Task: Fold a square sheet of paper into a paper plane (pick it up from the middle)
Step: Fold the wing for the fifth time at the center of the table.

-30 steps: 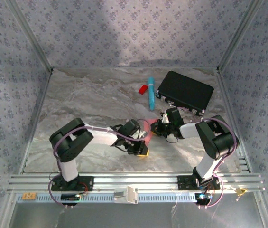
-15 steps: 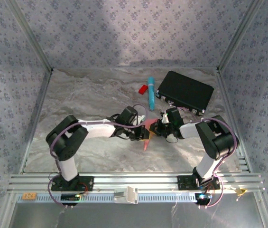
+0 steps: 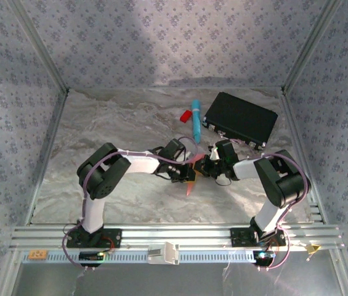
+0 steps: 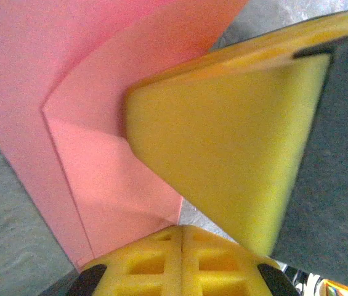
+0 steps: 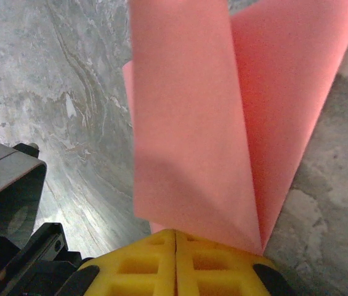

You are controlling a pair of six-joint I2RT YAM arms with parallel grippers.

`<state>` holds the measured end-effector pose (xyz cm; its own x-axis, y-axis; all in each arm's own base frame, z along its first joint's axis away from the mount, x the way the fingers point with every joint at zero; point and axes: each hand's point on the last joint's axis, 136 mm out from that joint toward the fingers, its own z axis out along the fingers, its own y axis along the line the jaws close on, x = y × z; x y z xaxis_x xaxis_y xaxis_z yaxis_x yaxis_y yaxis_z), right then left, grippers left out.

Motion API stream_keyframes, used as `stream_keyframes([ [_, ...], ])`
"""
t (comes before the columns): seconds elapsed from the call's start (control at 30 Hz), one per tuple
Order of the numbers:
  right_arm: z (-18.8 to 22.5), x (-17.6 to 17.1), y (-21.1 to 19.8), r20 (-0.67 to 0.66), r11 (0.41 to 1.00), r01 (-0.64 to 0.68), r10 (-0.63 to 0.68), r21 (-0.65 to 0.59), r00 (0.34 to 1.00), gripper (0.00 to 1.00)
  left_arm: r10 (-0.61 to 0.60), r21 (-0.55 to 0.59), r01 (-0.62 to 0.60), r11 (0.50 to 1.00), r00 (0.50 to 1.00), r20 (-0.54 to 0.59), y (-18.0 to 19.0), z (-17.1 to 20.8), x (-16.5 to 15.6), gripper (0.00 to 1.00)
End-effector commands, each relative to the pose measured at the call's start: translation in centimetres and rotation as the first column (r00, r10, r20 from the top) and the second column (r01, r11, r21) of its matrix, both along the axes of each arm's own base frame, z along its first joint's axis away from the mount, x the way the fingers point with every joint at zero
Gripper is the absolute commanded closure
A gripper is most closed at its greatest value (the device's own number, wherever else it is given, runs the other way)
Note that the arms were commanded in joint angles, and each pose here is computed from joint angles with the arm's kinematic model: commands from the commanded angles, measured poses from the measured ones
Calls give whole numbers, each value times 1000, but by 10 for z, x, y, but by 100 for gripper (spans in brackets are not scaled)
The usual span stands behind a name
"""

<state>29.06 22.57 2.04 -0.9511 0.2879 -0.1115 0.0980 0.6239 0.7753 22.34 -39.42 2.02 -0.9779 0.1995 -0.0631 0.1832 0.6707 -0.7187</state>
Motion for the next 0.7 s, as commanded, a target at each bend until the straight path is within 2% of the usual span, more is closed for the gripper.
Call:
stream_keyframes([
  [0.0, -16, -17, -17, -55, 995, -8, 3, -96, 998, 91, -43, 157, 58, 986, 994, -97, 34, -42, -36, 100],
  [0.13, 17, -8, -22, 41, 995, 4, 0, -101, 999, 89, -89, 130, 109, 986, 985, -150, 50, -51, -65, 100],
  [0.3, 49, -10, -28, 141, 992, -7, 25, -124, 990, 89, -126, 117, 146, 982, 979, -159, 62, -52, -78, 100],
  [0.47, 53, -26, -14, 163, 991, -84, 101, -109, 981, 90, -125, 109, 142, 984, 981, -148, 59, -50, -74, 100],
  [0.67, 39, -38, 7, 142, 978, -153, 172, -140, 975, 91, -111, 116, 128, 985, 984, -141, 59, -50, -71, 100],
])
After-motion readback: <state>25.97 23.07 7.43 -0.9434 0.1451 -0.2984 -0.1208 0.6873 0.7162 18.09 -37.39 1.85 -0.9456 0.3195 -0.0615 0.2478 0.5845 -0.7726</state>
